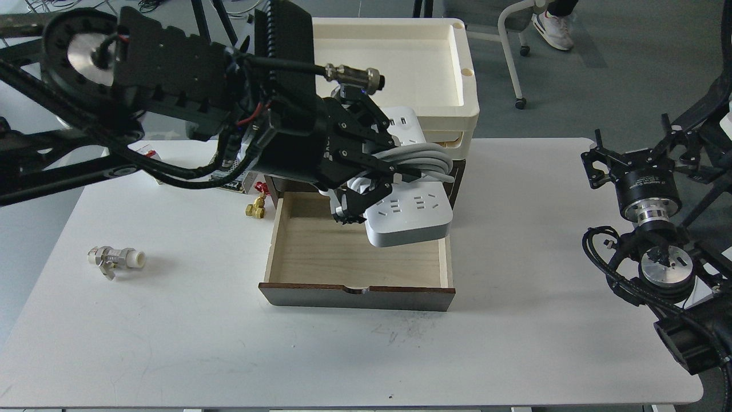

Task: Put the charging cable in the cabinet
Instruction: 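Carry the power strip over the cabinet and lower it toward the open drawer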

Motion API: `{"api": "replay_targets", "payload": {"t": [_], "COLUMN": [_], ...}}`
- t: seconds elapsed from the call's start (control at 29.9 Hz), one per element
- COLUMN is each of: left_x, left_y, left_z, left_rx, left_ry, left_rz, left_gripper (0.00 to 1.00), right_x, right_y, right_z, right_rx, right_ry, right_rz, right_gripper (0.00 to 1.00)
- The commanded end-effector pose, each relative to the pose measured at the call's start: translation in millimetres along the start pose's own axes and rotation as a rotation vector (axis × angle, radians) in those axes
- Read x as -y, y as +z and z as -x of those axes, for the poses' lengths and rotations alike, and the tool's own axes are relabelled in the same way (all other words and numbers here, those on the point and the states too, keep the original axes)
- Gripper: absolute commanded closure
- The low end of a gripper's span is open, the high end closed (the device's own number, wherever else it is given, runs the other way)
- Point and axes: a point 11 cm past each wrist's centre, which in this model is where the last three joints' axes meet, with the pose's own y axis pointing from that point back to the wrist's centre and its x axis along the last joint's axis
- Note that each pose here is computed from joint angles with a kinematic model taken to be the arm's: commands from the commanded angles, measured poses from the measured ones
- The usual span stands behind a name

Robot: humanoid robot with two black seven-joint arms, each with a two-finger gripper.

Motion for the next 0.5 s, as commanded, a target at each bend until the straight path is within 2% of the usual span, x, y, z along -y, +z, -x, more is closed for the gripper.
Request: {"api": "replay_targets", "payload": {"t": [0.0, 0.23, 0.33, 0.47], "left_x": [20.9, 42.4, 54.2, 72.9], "left_y": [18.7, 48.1, 42.3, 37.0], "left_z": [22.8, 88.1, 109.4, 122.7], "left_rx": [-0.080, -0.294, -0.343, -0.391], "left_ry": [-0.023, -0.107, -0.137, -0.155], "left_rz": [0.084, 0.143, 0.049, 0.019], "left_gripper": [0.97, 0.97, 0.97, 0.97], "right_x": [0.2, 1.2, 1.2, 1.2], "right_y": [-0.6, -4.4, -4.4, -4.4], "right_z": [0.1, 0.4, 0.4, 0.4], "right_rx": [0.001, 0.004, 0.004, 0.004], "right_ry": [0.000, -0.001, -0.001, -0.001], "right_rz": [-0.002, -0.014, -0.014, -0.014], "right_gripper": [0.00, 0.00, 0.00, 0.00]}}
